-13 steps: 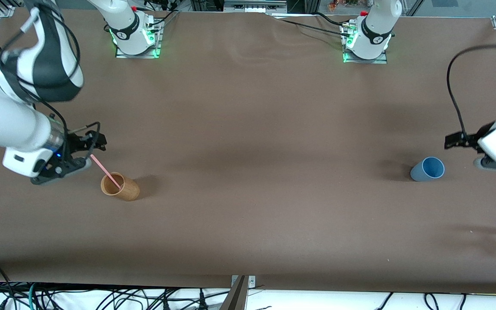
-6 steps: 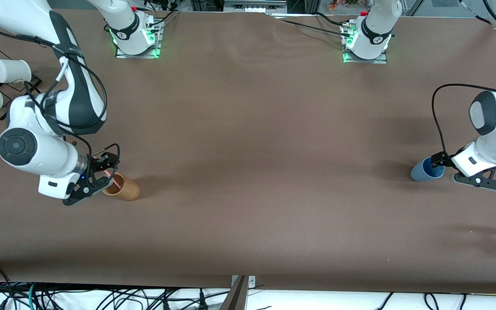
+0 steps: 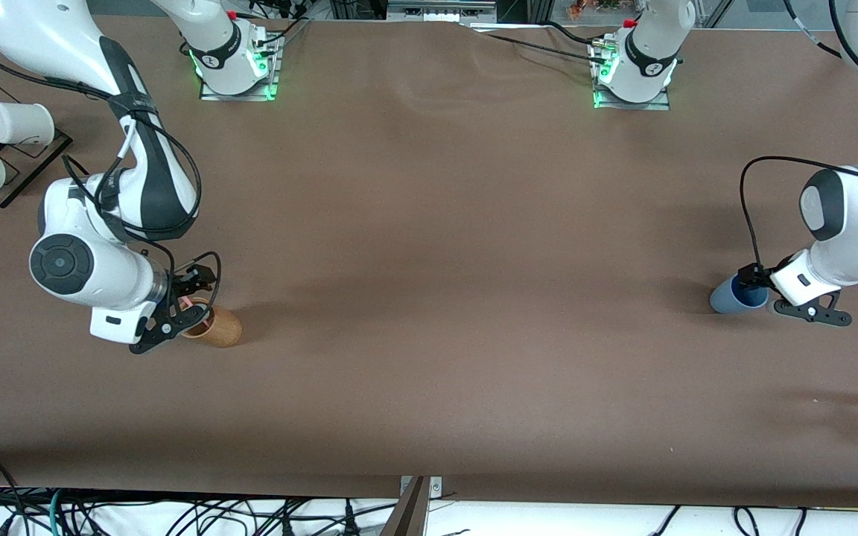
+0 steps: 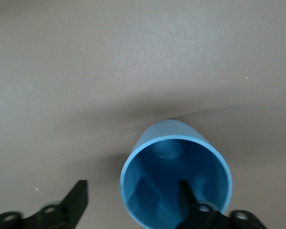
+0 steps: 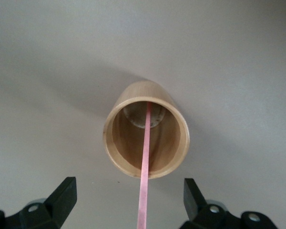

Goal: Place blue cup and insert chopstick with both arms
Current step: 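Grasp the pink chopstick with the right gripper while the left gripper grasps the cup, then carry the blue cup mid-table with the left gripper while the right gripper lifts the chopstick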

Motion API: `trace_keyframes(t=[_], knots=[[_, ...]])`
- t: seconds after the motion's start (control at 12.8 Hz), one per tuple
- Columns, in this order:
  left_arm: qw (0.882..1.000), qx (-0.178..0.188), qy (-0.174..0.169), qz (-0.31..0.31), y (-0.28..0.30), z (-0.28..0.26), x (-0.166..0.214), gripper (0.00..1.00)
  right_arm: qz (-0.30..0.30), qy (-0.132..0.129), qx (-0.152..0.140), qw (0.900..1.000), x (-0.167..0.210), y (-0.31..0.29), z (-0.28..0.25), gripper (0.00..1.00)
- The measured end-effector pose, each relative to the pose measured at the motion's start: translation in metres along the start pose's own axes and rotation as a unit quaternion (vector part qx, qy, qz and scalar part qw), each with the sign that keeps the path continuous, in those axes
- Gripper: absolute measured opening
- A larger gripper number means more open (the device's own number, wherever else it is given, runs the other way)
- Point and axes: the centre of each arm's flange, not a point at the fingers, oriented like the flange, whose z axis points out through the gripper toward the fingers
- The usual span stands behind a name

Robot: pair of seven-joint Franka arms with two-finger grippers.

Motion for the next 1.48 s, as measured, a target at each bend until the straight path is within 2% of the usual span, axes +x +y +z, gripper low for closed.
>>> trace_keyframes(t=[0.16, 0.23, 0.31, 0.39, 0.47, 0.55, 0.62, 0.7, 0.86, 0.94, 1.17, 1.48], knots=[[1.0, -0.004, -0.005, 0.002, 0.003, 0.011, 0.001, 0.53, 0.0, -0.005, 0.001, 1.0, -0.003, -0.001, 0.005, 0.96], [1.0, -0.005, -0.006, 0.002, 0.003, 0.013, 0.001, 0.42, -0.001, -0.007, 0.001, 1.0, -0.005, 0.0, 0.007, 0.87], [1.0, -0.005, -0.006, 0.003, 0.004, 0.013, 0.001, 0.3, -0.004, -0.008, 0.001, 1.0, -0.006, 0.001, 0.009, 0.87], [1.0, -0.005, -0.005, 0.003, 0.004, 0.012, 0.002, 0.19, -0.009, -0.007, 0.0, 1.0, -0.007, 0.003, 0.011, 0.79], [1.0, -0.005, -0.004, 0.003, 0.004, 0.011, 0.002, 0.07, -0.013, -0.004, -0.001, 1.0, -0.009, 0.006, 0.014, 0.66], [1.0, -0.005, -0.004, 0.002, 0.004, 0.011, 0.003, 0.06, -0.015, -0.003, -0.001, 1.0, -0.011, 0.01, 0.018, 0.54], [1.0, -0.005, -0.003, 0.003, 0.005, 0.009, 0.004, 0.06, -0.018, -0.002, -0.001, 1.0, -0.014, 0.014, 0.021, 0.54], [1.0, -0.011, -0.006, 0.002, 0.008, 0.003, 0.008, 0.06, -0.018, -0.002, -0.001, 1.0, -0.015, 0.017, 0.024, 0.48], [0.998, -0.059, -0.018, -0.014, 0.027, -0.029, 0.023, 0.06, -0.018, -0.002, 0.0, 1.0, -0.016, 0.017, 0.025, 0.23], [0.996, -0.081, -0.019, -0.02, 0.04, -0.052, 0.033, 0.06, -0.019, -0.002, 0.0, 1.0, -0.016, 0.017, 0.025, 0.23], [0.993, -0.099, -0.014, -0.066, 0.105, -0.105, 0.064, 0.06, -0.018, -0.002, 0.0, 1.0, -0.016, 0.017, 0.025, 0.12], [0.977, -0.125, -0.033, -0.171, 0.254, -0.135, 0.084, 0.06, -0.018, 0.004, -0.004, 1.0, -0.017, 0.018, 0.016, 0.08]])
